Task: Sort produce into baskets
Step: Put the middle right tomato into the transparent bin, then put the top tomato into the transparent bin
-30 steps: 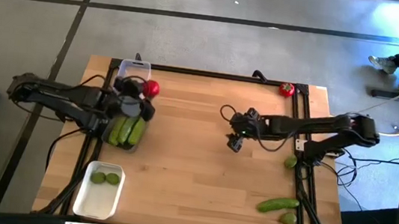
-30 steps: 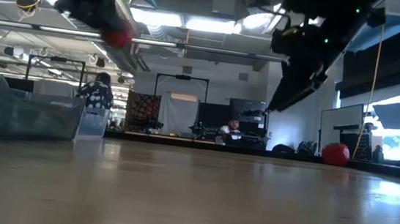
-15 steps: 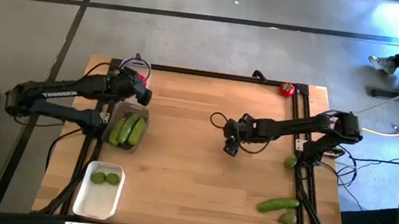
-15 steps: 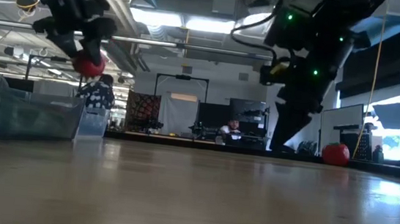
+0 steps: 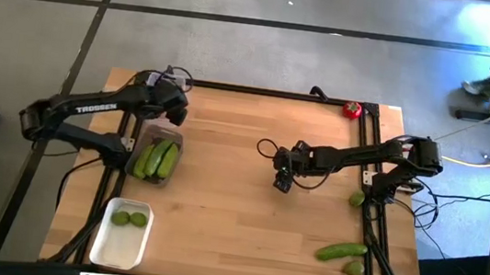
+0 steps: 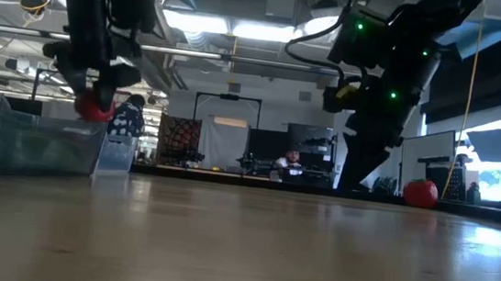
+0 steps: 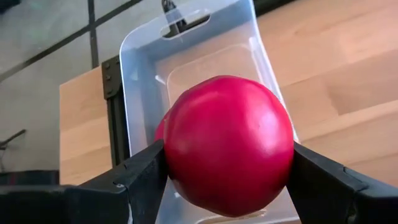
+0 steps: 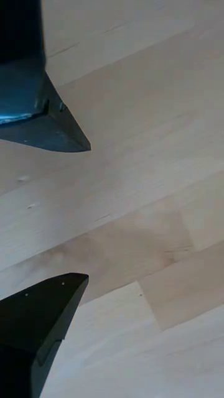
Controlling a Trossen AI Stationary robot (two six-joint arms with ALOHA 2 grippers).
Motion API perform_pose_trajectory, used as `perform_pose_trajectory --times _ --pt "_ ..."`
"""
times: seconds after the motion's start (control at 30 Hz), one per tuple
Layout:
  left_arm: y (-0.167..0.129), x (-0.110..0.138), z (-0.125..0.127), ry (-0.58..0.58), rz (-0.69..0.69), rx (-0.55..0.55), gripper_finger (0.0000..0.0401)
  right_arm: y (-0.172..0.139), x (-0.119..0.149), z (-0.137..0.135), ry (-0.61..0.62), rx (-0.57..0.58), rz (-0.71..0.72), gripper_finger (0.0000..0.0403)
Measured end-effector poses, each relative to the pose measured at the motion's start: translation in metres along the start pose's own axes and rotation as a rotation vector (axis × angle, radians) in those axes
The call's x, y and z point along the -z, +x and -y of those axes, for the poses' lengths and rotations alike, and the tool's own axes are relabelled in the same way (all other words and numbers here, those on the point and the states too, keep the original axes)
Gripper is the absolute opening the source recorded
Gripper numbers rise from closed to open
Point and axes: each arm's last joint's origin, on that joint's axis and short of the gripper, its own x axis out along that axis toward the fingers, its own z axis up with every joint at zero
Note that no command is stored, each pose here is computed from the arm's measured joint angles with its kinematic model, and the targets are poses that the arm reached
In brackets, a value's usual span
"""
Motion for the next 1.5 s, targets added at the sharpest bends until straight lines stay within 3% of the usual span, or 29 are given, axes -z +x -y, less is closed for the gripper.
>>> perform_pose_trajectory --times 0.23,0.53,0.8,1.0,1.1,1.23,1.4,1.5 --pt "0.012 0.000 0.007 0.037 -0.051 -0.025 0.0281 0.000 0.000 0.000 0.001 -0.002 0.005 0.0298" --pt "0.013 -0.001 0.010 0.055 -0.052 -0.010 0.0334 0.000 -0.001 0.000 0.001 -0.002 0.007 0.0298" --pt "0.001 -0.001 0.007 0.061 -0.013 0.027 0.0337 0.000 -0.001 0.000 0.003 -0.004 0.012 0.0298" --pt "-0.025 -0.004 0.011 0.062 0.086 0.130 0.0337 0.000 -0.002 -0.001 0.017 -0.009 0.027 0.0298" --pt "-0.039 -0.001 0.017 0.071 0.147 0.217 0.0337 -0.007 -0.002 0.002 0.025 0.043 0.023 0.0298" --pt "-0.054 0.007 0.027 0.109 0.201 0.308 0.0337 -0.027 -0.004 0.011 0.010 0.194 -0.008 0.0298" --pt "-0.065 0.021 0.039 0.147 0.228 0.390 0.0337 -0.058 -0.010 0.029 0.004 0.387 -0.048 0.0298" --pt "-0.067 0.031 0.044 0.172 0.230 0.420 0.0337 -0.071 -0.014 0.044 0.026 0.443 -0.080 0.0298"
